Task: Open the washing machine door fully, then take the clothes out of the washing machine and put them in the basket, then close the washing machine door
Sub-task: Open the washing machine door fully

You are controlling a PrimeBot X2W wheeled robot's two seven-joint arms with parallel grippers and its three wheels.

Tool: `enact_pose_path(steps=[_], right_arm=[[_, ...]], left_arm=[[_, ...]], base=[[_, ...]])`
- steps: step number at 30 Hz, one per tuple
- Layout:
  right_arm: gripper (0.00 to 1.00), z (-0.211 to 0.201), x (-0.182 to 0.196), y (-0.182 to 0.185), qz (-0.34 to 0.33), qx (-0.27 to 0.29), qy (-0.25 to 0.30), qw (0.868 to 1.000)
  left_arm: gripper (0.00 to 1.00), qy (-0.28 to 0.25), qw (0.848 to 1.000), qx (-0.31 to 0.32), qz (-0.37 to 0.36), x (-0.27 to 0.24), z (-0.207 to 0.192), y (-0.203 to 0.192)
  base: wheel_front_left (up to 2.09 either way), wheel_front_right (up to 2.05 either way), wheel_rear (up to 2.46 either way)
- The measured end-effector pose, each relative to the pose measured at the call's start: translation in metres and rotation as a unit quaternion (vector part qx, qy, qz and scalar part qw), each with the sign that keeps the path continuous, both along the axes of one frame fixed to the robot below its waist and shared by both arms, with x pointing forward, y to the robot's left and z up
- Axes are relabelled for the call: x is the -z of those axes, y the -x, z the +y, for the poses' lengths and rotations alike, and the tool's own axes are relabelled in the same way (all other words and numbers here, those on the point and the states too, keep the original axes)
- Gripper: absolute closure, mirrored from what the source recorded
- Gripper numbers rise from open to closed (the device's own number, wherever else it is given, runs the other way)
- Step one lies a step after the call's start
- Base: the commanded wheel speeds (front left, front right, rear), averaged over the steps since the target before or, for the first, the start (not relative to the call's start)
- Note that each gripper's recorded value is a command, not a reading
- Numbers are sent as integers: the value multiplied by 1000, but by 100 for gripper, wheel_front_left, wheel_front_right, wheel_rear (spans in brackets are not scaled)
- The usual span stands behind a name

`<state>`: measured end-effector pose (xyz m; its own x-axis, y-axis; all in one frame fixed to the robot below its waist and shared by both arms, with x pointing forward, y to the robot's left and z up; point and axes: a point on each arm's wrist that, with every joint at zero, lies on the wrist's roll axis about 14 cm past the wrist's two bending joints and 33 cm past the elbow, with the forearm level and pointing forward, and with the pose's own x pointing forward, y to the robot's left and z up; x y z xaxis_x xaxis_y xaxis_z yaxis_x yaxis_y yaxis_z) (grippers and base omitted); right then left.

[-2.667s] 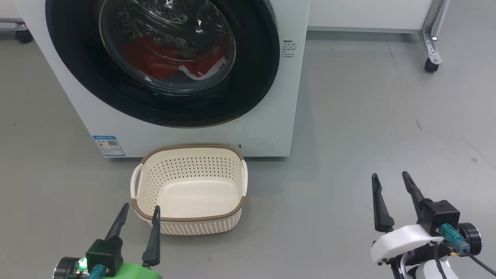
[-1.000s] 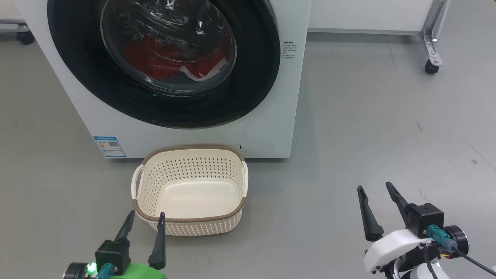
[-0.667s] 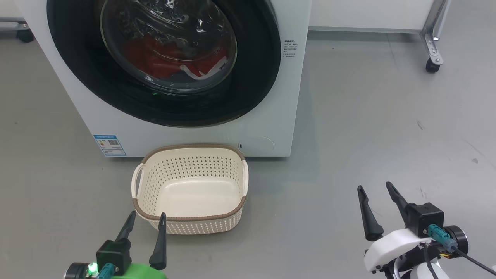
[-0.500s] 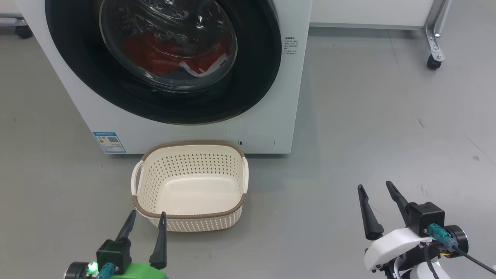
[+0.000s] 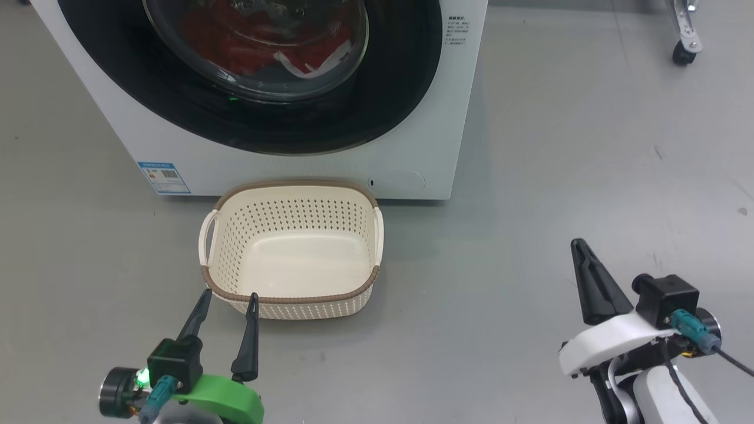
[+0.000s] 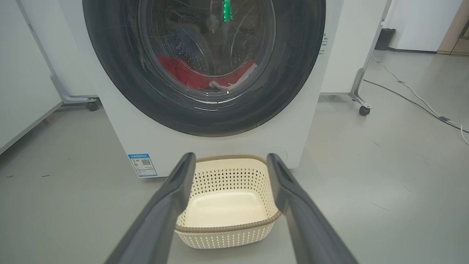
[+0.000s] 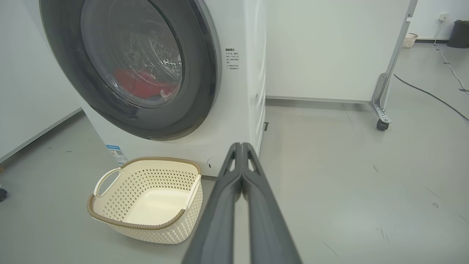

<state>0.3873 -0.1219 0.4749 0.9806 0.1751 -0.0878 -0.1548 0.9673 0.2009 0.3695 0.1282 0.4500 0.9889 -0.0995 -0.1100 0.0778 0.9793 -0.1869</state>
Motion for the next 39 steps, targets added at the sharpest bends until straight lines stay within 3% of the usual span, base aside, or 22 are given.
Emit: enact_pose_path(steps=[9, 19, 29, 39], right_arm=[[100, -8, -30, -59, -46, 9, -16, 999], [100, -5, -50, -137, -46, 8, -141, 989], [100, 3, -62, -200, -55, -26, -122, 991], [100, 25, -60, -252, -22, -58, -216, 974]], left_arm=[[0, 2, 1000, 6, 13, 12, -1, -19], [0, 3, 1000, 12, 27, 31, 0, -49], [0, 0, 998, -16, 56, 57, 19, -63], [0, 5, 996, -31, 82, 82, 30, -71]], base=[[0, 0, 0], [0, 0, 0], [0, 0, 0], [0, 0, 0]])
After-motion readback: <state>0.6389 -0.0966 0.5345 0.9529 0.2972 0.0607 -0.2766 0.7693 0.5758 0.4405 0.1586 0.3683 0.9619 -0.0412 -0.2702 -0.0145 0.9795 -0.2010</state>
